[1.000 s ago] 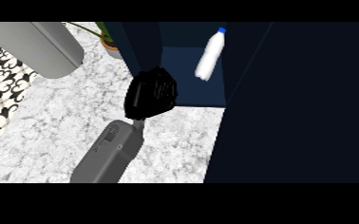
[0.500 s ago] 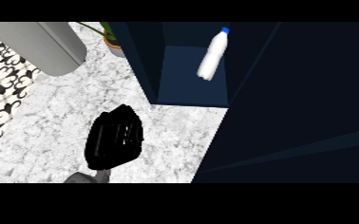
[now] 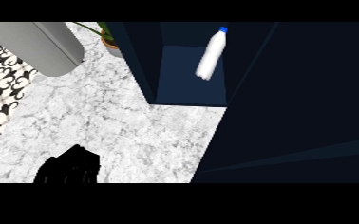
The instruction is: Pick up the bottled water, place it into the cabinet and close the cabinet
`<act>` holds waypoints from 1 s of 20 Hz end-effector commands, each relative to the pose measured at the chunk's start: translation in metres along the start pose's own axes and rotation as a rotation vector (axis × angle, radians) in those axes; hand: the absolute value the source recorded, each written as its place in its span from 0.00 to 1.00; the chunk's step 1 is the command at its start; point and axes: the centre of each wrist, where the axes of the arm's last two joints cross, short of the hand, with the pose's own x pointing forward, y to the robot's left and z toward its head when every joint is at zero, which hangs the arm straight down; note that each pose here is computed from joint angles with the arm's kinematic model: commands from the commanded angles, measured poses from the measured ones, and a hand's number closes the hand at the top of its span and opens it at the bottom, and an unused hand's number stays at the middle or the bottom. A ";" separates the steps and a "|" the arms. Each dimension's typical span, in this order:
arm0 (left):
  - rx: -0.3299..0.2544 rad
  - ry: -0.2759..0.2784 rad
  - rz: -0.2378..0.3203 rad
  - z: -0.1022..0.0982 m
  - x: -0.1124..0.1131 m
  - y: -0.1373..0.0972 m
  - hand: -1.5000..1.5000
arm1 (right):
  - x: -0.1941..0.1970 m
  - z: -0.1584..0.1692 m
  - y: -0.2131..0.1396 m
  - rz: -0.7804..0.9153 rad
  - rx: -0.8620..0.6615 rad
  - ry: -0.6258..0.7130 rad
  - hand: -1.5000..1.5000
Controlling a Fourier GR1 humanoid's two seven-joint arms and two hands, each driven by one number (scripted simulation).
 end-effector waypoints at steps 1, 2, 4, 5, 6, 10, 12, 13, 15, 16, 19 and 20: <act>0.022 -0.009 0.007 0.028 0.020 0.009 1.00 | 0.020 -0.013 0.024 -0.105 0.055 -0.084 1.00; 0.001 -0.016 -0.017 0.026 0.035 0.017 1.00 | 0.024 -0.020 0.021 -0.091 0.050 -0.104 1.00; 0.035 -0.012 -0.004 0.048 0.037 0.025 1.00 | 0.033 -0.024 0.024 -0.089 0.045 -0.102 1.00; 0.044 -0.020 -0.028 0.050 0.035 0.029 1.00 | 0.025 -0.043 0.044 -0.095 0.042 -0.105 1.00; 0.026 -0.047 -0.039 0.042 0.053 0.029 1.00 | 0.024 -0.057 0.039 -0.084 0.029 -0.099 1.00; 0.062 -0.029 -0.018 0.067 0.047 0.045 1.00 | 0.040 -0.088 0.036 -0.118 -0.020 -0.091 1.00; 0.079 -0.039 -0.010 0.064 0.065 0.031 1.00 | 0.041 -0.107 0.022 -0.129 -0.037 -0.082 1.00; 0.062 -0.033 -0.032 0.071 0.067 0.050 1.00 | 0.023 -0.121 0.028 -0.121 -0.062 -0.077 1.00; 0.028 -0.025 -0.029 0.068 0.086 0.051 1.00 | 0.031 -0.146 0.008 -0.128 -0.095 -0.057 1.00; 0.045 -0.026 -0.025 0.074 0.080 0.059 1.00 | 0.028 -0.157 0.014 -0.115 -0.086 -0.057 1.00; 0.064 -0.061 -0.031 0.073 0.088 0.054 1.00 | 0.004 -0.174 0.002 -0.107 -0.089 -0.044 1.00; 0.073 -0.036 -0.028 0.076 0.084 0.066 1.00 | 0.013 -0.175 -0.011 -0.106 -0.081 -0.031 1.00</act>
